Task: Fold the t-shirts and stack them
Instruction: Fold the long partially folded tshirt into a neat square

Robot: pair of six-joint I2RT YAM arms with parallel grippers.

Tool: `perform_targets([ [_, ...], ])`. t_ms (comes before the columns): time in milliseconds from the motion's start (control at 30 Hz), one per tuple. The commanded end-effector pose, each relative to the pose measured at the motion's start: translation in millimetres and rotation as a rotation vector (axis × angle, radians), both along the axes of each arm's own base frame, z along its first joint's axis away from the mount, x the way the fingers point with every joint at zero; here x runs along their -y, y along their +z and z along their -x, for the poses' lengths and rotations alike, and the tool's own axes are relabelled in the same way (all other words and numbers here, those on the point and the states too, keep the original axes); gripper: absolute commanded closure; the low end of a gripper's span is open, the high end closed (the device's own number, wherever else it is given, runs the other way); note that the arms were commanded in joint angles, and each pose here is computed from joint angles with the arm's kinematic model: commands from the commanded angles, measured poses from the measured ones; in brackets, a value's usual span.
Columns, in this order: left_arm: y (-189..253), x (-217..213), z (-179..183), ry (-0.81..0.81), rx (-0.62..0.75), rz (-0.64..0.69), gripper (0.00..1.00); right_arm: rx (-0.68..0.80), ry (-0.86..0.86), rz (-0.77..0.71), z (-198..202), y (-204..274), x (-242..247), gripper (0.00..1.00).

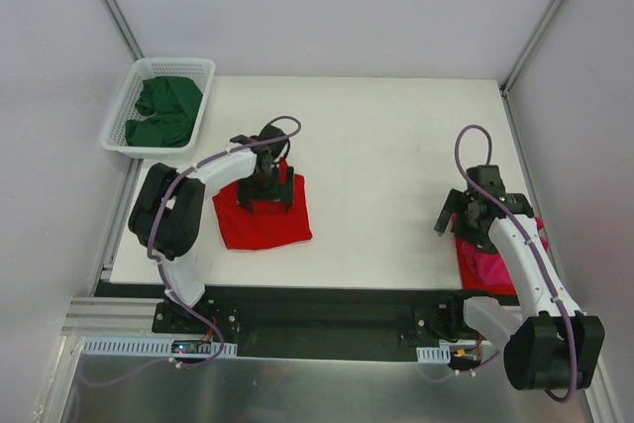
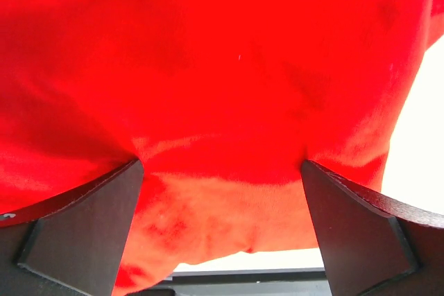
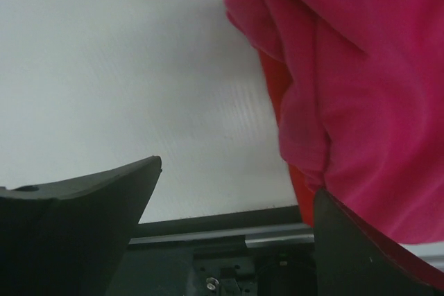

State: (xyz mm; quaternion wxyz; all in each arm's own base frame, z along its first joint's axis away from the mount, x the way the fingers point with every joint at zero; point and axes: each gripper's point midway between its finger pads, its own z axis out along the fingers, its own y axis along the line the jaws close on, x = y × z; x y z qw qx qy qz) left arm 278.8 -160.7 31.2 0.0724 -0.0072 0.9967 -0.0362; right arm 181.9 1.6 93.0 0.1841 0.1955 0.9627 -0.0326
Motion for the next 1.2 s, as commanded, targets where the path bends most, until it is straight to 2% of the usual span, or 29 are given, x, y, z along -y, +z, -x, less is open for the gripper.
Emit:
perform_targets([
  [0,15,-1,19,0.005,-0.012,0.035,0.01,0.054,-0.144,0.096,10,12,27,0.04],
  [67,20,1,21,0.0,-0.002,0.049,0.01,0.092,-0.198,0.177,10,23,44,0.04],
  [200,30,8,29,-0.029,0.018,0.078,0.01,0.061,-0.274,0.309,25,48,69,0.04],
  [500,56,26,35,-0.09,0.073,0.159,0.01,0.095,-0.308,0.327,26,74,78,0.04],
  [633,79,34,32,-0.125,0.14,0.211,0.01,0.087,-0.309,0.299,21,71,75,0.04],
  [767,131,45,25,-0.216,0.33,0.274,0.01,0.203,-0.192,0.103,-5,72,41,0.04],
  [833,165,36,16,-0.262,0.49,0.24,0.01,0.312,-0.135,0.097,-23,93,38,0.04],
  [867,181,32,12,-0.263,0.55,0.237,0.01,0.347,-0.119,0.093,-29,101,37,0.04],
  [900,196,19,-1,-0.243,0.645,0.173,0.01,0.42,-0.097,0.088,-40,114,36,0.04],
  [967,227,9,-6,-0.232,0.774,0.163,0.01,0.54,-0.038,0.043,-61,135,25,0.04],
  [1033,251,5,-8,-0.239,0.869,0.164,0.01,0.599,0.0,-0.009,-70,141,14,0.04],
  [1167,261,9,-4,-0.253,0.901,0.212,0.01,0.766,-0.008,-0.081,-82,167,3,0.04],
])
